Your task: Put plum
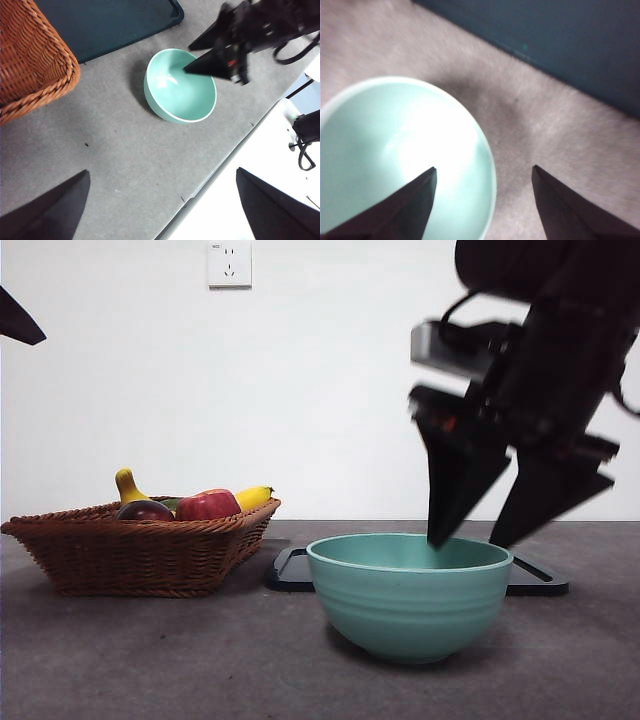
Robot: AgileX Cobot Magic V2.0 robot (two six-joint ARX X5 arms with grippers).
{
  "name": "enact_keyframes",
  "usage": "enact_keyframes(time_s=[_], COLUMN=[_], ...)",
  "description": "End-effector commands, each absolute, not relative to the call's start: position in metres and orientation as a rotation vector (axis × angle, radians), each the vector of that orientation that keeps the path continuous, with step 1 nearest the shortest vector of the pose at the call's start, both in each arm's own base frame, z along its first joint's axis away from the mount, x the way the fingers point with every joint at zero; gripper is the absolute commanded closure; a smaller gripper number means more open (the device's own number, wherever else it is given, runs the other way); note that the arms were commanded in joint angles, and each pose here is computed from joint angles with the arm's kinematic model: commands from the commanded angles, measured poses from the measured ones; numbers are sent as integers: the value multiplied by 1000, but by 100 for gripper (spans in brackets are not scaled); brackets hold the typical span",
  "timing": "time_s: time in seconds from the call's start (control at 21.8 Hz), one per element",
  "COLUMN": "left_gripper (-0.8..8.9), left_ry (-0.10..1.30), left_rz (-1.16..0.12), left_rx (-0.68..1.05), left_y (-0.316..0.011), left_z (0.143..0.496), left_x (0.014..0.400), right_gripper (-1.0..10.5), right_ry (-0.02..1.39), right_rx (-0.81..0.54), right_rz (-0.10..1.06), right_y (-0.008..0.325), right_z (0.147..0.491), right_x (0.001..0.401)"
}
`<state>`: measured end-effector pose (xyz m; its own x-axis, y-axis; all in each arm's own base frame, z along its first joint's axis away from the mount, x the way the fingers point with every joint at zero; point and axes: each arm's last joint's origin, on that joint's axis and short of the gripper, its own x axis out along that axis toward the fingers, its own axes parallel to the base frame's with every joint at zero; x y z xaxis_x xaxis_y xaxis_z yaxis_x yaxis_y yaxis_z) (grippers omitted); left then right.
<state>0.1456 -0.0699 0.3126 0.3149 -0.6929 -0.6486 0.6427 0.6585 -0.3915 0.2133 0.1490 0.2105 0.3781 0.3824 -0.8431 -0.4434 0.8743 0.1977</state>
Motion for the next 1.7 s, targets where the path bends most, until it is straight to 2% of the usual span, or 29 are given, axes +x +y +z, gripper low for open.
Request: enact_keyframes(time_s=[0.05, 0.28, 0.46, 0.64, 1.29, 1.42, 1.65, 1.7], left_gripper=[354, 354, 354, 354, 361, 509, 774, 810], left_ry=[875, 876, 876, 876, 877, 876, 876, 876], left_rz=[-896, -896, -896, -896, -896, -896, -896, -895], left_rx=[-48, -48, -48, -49, -49, -49, -48, -49], left_y=[-71, -71, -71, -71, -71, -71, -71, -71], left_z=[315, 315, 315, 315, 314, 315, 315, 315], left_x=[147, 147, 147, 147, 147, 147, 147, 147], right_gripper=[640, 640, 640, 640, 641, 665, 919, 940], right_ry=[978, 867, 874, 933, 909, 909, 909, 907], right_rx=[-40, -12, 27, 62, 59, 58, 55, 49], right_rz=[547, 607, 704, 803, 809, 809, 810, 813], right_y=[149, 130, 110, 95, 88, 88, 88, 88], right_z=[239, 290, 309, 316, 320, 320, 320, 320], right_x=[211, 181, 148, 119, 110, 110, 110, 110])
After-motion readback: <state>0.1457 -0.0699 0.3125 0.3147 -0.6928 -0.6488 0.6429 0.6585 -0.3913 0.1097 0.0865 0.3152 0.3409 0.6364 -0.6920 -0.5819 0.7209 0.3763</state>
